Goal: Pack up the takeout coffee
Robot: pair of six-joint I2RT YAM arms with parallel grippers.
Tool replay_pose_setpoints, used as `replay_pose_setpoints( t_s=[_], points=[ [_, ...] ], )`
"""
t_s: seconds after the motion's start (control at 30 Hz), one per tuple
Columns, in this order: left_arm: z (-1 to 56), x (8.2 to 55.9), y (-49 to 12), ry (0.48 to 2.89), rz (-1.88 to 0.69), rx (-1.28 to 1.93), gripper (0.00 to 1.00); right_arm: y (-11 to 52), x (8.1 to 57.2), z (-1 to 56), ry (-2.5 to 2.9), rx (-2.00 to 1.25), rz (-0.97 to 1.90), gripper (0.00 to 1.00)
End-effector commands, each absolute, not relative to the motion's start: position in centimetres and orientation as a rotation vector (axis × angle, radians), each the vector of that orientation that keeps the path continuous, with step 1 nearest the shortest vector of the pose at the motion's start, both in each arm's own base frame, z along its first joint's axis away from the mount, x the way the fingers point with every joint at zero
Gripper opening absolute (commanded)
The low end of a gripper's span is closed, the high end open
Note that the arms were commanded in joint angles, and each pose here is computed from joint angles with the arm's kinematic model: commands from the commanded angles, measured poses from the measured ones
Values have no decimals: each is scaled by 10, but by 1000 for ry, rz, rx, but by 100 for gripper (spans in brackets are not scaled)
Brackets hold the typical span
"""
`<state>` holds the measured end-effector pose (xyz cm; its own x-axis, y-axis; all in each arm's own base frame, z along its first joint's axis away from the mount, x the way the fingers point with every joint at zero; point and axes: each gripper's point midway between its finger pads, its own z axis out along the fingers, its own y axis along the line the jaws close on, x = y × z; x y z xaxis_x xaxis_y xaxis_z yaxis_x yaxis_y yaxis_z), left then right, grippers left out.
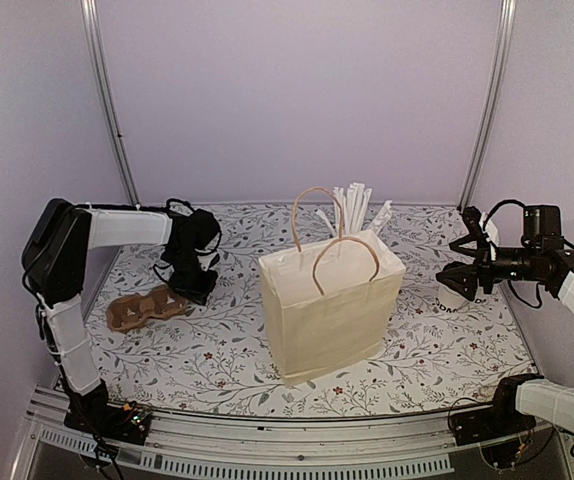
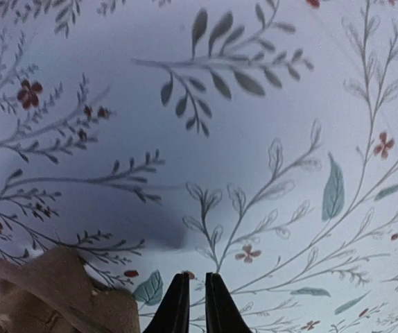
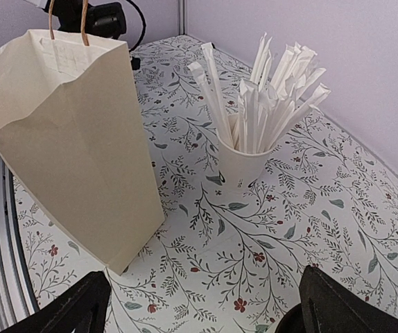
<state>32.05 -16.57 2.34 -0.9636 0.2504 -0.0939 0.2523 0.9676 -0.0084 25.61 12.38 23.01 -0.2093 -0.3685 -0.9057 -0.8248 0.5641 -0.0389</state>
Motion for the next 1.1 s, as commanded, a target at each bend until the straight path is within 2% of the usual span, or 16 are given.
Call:
replay_pose_setpoints(
  t_s=[0.0,0.2,0.4,0.5,0.63,0.67,1.07],
  points=[
    [43,366,-171,2901,107,465,15,124,254,225,1814,-988,573,99],
    [107,379,-151,2744,157,509,35,124,254,225,1816,-987,574,99],
    [123,352,-134,2753,139,561,38,124,254,224,1815,-993,568,99],
    [106,339,-124,2829,156,521,31,124,254,224,1815,-994,569,99],
    [79,326,-115,2925,188,489,5,124,253,224,1813,-997,575,99],
    [73,323,-116,2945,181,490,2,124,253,224,1815,-997,577,99],
    [43,323,-152,2972,2,585,1,124,254,221,1824,-997,577,99]
  ],
)
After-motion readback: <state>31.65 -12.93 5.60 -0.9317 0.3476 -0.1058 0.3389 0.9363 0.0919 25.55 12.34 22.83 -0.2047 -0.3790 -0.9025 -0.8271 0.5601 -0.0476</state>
